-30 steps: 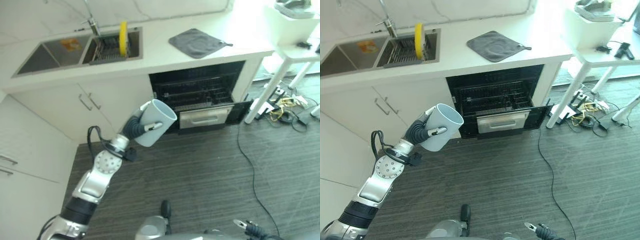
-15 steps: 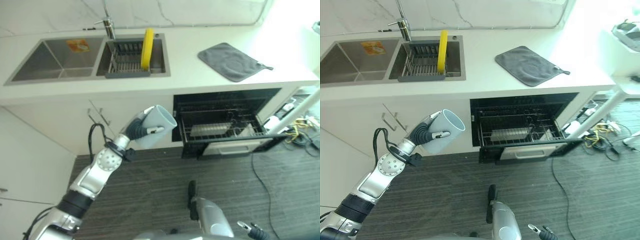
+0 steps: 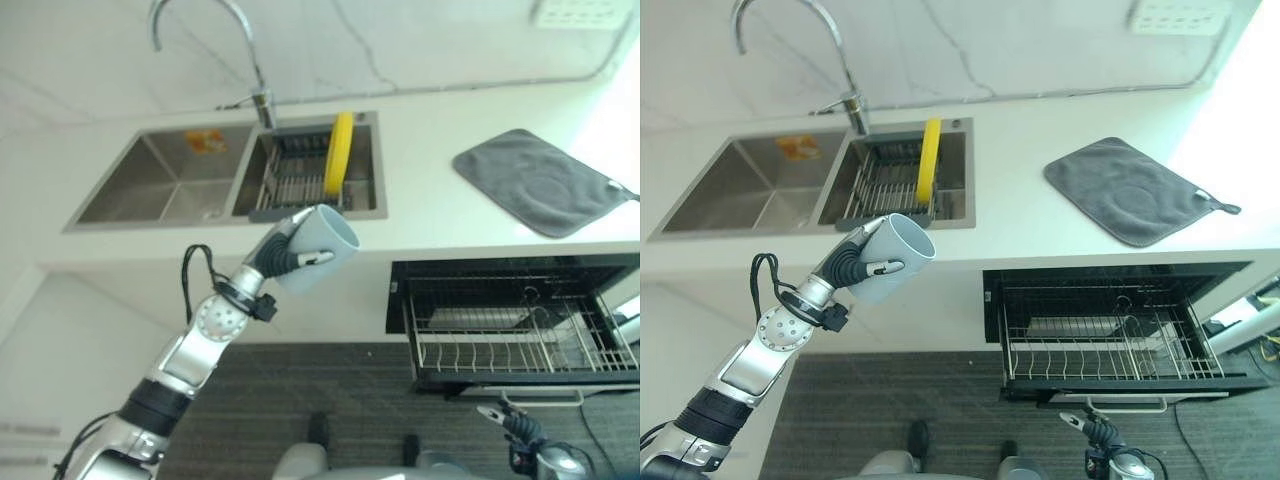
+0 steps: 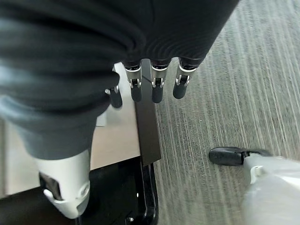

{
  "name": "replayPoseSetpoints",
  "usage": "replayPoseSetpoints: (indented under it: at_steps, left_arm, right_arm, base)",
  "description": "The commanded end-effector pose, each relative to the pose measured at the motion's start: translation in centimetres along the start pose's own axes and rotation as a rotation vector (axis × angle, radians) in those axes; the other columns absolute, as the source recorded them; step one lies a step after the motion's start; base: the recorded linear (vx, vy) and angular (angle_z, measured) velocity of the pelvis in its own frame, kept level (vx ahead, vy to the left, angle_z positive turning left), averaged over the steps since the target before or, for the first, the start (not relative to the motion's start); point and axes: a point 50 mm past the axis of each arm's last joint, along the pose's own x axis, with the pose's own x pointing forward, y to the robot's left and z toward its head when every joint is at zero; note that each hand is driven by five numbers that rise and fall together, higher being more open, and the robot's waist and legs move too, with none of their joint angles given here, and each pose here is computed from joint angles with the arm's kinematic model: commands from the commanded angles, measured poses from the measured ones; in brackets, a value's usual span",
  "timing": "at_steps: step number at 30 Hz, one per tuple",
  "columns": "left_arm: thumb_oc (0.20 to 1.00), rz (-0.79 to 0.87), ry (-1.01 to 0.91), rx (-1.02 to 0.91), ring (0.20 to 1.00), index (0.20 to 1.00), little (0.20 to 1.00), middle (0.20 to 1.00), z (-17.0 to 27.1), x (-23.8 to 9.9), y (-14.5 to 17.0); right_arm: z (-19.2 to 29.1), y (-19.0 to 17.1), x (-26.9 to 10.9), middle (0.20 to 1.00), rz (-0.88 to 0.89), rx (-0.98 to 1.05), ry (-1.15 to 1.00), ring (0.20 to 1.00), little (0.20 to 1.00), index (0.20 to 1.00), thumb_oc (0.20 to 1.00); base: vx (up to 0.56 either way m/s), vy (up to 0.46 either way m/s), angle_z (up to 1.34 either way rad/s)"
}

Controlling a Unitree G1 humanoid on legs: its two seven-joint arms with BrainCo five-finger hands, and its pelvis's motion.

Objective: Place the dishes in the dishwasher.

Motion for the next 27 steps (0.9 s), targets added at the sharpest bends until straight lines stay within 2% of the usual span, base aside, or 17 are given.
replayPoseSetpoints:
  at_steps: [1, 10, 15, 21, 23, 24, 27]
  left_arm:
    - [0.200, 0.084, -0.121, 0.061, 0.200, 0.200, 0.200, 0.200, 2.4, 0.8, 2.5]
    - [0.200, 0.060, -0.125, 0.047, 0.200, 0.200, 0.200, 0.200, 2.6, 0.3, 2.5]
    - [0.200, 0.030, -0.139, 0.099, 0.200, 0.200, 0.200, 0.200, 2.7, 0.5, 2.8]
    - [0.200, 0.090, -0.118, 0.096, 0.200, 0.200, 0.200, 0.200, 2.5, 1.5, 3.2]
    - [0.200, 0.128, -0.070, 0.021, 0.200, 0.200, 0.200, 0.200, 1.4, 0.9, 2.7]
    - [0.200, 0.138, -0.079, -0.012, 0.200, 0.200, 0.200, 0.200, 1.4, 0.6, 2.4]
    - [0.200, 0.099, -0.113, -0.023, 0.200, 0.200, 0.200, 0.200, 1.7, 0.5, 1.3]
  right_arm:
    - [-0.9, 1.8, 0.0, 1.000, 0.039, -0.021, 0.025, 1.000, 1.000, 1.000, 1.000]
    - [-0.1, 1.5, -0.1, 1.000, 0.014, -0.011, -0.038, 1.000, 1.000, 1.000, 1.000]
    - [0.8, 2.0, -0.2, 1.000, 0.073, -0.039, -0.104, 1.000, 1.000, 1.000, 1.000]
    - [0.9, 4.5, -0.4, 1.000, 0.293, -0.135, -0.107, 1.000, 1.000, 1.000, 1.000]
    - [2.4, 7.0, -0.5, 1.000, 0.500, -0.231, -0.109, 1.000, 1.000, 1.000, 1.000]
    - [2.7, 7.4, -0.7, 1.000, 0.543, -0.215, -0.119, 1.000, 1.000, 1.000, 1.000]
    - [2.5, 7.1, -1.1, 1.000, 0.541, -0.162, -0.112, 1.000, 1.000, 1.000, 1.000]
  base:
    - [-0.01, 0.040, -0.26]
    - [0.01, 0.072, -0.06]
    - [-0.05, -0.098, -0.14]
    - [-0.08, -0.418, 0.08]
    - [-0.09, -0.911, 0.30]
    - [-0.04, -0.549, 0.30]
    - [-0.10, -0.282, 0.65]
